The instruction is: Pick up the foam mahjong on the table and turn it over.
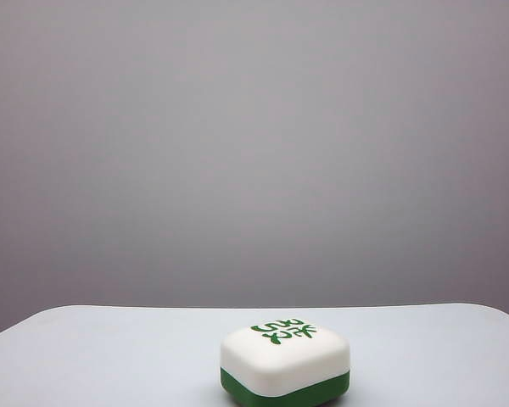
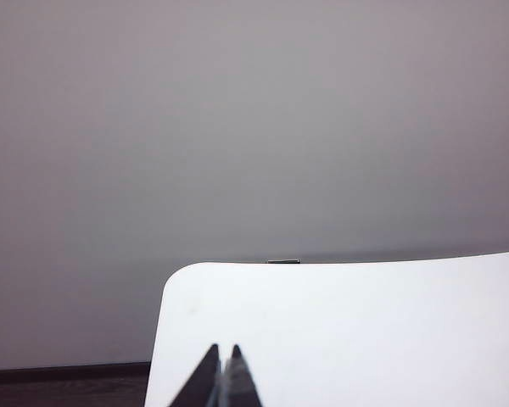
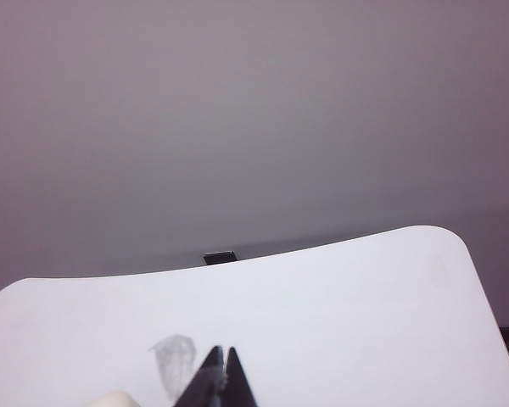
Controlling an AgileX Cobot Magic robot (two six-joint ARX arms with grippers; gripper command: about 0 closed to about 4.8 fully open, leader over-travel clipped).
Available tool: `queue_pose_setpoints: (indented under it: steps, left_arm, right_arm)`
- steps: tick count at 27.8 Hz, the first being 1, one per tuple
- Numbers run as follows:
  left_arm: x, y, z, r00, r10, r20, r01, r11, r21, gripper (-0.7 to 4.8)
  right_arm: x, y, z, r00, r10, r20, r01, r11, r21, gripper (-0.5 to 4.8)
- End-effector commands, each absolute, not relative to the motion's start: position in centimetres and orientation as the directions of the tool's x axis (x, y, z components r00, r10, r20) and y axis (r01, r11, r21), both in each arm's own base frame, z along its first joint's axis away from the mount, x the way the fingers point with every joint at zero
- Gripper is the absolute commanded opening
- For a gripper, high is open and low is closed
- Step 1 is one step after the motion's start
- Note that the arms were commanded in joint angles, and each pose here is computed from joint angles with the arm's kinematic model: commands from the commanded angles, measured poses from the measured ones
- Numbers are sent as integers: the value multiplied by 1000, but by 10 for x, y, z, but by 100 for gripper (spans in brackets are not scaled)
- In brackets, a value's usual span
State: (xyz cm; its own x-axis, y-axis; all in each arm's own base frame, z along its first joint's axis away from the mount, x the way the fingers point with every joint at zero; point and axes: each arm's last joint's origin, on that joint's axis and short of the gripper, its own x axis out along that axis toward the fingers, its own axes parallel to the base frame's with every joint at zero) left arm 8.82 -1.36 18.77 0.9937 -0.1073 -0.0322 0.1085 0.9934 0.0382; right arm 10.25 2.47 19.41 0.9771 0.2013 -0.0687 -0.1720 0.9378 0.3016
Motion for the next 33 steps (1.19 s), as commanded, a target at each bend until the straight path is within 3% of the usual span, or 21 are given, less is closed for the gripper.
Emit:
queue_pose_setpoints:
  steps: [1,8,18,24,33]
  left_arm:
    - [90,-14,183,994,-108,-37,109,993,39,13]
    - [93,-15,163,988,-107,-108,112,993,44,12]
    - [95,-15,148,979,-104,-175,114,992,45,18]
    - [95,-15,148,979,-107,-175,116,992,44,19]
    - [95,-15,148,979,-107,-175,116,992,44,19]
  right_arm:
    - [103,25,184,978,197,-63,-172,944,281,-6]
    - [105,25,154,970,199,-140,-162,957,239,-5]
    - [104,25,149,966,187,-179,-163,976,143,-5]
    - [100,23,133,929,145,-340,-111,987,117,-5]
    - [101,23,134,930,146,-337,-113,987,118,-5]
